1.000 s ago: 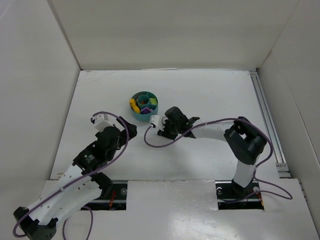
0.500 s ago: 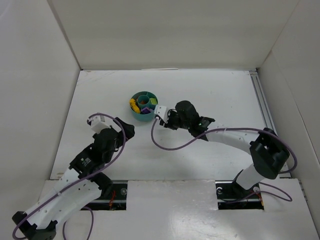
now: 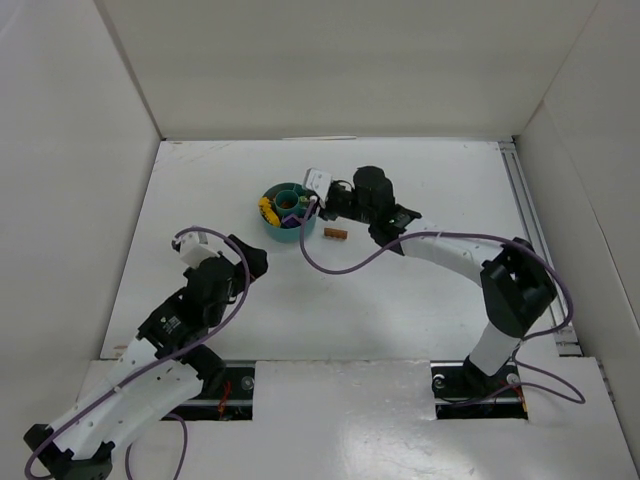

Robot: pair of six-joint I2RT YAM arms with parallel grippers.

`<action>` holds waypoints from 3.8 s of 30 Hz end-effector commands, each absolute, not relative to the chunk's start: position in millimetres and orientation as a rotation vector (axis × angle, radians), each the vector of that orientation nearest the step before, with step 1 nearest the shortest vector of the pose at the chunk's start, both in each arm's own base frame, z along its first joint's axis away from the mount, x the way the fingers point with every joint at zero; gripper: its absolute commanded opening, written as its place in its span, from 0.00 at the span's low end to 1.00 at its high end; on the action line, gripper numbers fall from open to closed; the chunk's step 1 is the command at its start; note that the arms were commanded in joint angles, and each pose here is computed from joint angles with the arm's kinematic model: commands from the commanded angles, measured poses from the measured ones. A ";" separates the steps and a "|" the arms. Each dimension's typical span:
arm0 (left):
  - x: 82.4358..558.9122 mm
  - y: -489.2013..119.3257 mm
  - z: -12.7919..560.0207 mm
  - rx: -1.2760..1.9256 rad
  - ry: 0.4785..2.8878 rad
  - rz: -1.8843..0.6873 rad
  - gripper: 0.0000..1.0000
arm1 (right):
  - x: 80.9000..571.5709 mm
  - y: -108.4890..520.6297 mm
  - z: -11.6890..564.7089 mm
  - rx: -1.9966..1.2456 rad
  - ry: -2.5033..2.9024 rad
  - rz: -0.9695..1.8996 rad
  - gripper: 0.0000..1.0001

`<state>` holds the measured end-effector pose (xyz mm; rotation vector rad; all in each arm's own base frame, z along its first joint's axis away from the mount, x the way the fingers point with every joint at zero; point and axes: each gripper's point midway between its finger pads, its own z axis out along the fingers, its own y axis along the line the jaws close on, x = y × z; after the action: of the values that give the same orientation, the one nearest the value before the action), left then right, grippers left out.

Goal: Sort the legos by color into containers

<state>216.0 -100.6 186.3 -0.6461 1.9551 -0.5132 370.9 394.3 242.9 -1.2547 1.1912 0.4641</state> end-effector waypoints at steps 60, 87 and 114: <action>220.7 -116.6 194.9 -0.543 1.965 -0.562 0.99 | 381.9 357.9 172.1 -1.363 1.550 0.434 0.28; 223.4 -109.2 202.4 -0.582 1.960 -0.512 0.99 | 422.3 459.8 229.4 -1.213 1.136 0.767 0.29; 217.0 -106.6 213.1 -0.601 1.959 -0.536 0.99 | 396.1 419.4 314.0 -1.150 1.030 0.627 0.78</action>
<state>217.5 -109.3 188.6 -0.5781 2.0084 -0.4994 409.4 434.8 240.6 -1.2052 1.1894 0.6983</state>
